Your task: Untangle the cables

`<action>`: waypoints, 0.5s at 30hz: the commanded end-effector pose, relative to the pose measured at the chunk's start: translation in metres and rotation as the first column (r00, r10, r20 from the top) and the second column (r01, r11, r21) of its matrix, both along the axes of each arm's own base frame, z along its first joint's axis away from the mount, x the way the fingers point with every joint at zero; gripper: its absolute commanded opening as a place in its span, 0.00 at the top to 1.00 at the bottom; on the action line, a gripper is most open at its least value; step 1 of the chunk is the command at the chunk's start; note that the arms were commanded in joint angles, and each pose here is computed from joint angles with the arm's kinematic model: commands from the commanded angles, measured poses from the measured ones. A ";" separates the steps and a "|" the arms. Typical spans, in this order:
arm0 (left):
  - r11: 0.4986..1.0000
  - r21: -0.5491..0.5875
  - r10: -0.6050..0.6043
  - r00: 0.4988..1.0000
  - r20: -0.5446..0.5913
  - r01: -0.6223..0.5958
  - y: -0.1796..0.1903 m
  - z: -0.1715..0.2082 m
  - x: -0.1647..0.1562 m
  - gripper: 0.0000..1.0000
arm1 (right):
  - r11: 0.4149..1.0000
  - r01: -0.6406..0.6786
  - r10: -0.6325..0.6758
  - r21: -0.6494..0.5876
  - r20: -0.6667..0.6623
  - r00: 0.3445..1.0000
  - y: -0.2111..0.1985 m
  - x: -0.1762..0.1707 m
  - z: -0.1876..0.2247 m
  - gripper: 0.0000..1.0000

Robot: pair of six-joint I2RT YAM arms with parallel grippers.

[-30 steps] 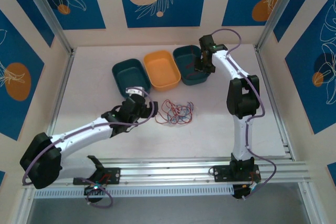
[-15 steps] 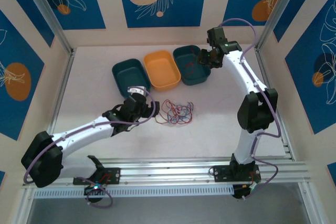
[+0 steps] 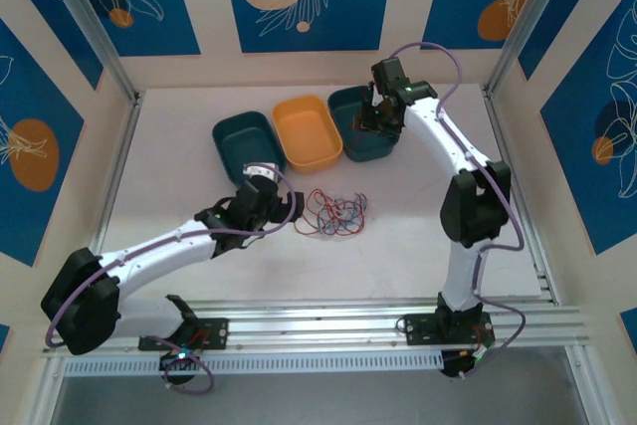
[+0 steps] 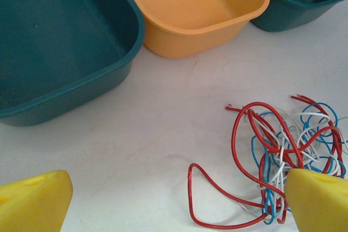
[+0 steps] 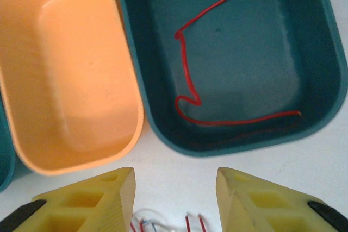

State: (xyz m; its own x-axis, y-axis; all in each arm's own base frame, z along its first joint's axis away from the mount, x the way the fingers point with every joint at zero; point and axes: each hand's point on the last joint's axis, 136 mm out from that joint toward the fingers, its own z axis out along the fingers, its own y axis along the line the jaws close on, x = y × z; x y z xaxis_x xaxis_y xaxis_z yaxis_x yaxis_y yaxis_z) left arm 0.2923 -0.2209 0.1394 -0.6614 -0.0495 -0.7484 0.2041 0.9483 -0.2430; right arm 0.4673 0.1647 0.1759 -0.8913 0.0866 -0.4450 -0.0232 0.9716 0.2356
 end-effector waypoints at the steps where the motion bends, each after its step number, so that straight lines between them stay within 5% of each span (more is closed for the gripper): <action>1: 1.000 -0.017 -0.007 1.000 0.013 0.007 -0.006 0.009 0.004 0.00 | 1.000 -0.002 0.001 -0.016 -0.030 1.000 0.000 0.014 -0.013 0.56; 6: 1.000 -0.009 -0.005 1.000 0.006 0.005 -0.007 0.008 0.005 0.00 | 1.000 0.011 -0.011 0.004 -0.060 0.998 -0.001 0.034 -0.030 0.60; 9: 1.000 -0.003 -0.004 1.000 0.000 0.004 -0.008 0.006 0.006 0.00 | 1.000 0.024 -0.023 0.014 -0.076 0.997 -0.002 0.043 -0.040 0.74; 12: 1.000 -0.004 -0.006 1.000 -0.004 0.006 -0.010 0.005 0.007 0.00 | 0.997 0.083 -0.082 0.006 -0.097 0.992 -0.015 0.049 -0.048 0.99; 15: 1.000 -0.005 -0.010 1.000 -0.007 0.009 -0.011 0.005 0.007 0.00 | 0.982 0.190 -0.187 0.011 -0.148 0.971 -0.037 0.049 -0.057 1.00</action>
State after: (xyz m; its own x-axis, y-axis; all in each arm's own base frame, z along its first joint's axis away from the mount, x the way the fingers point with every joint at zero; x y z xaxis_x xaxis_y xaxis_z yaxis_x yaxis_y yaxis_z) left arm 0.2960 -0.2247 0.1343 -0.6728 -0.0382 -0.7388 0.2007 0.9518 -0.2320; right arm 0.5189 0.1461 0.1227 -0.9145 0.1795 -0.3625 0.0955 0.9666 0.2376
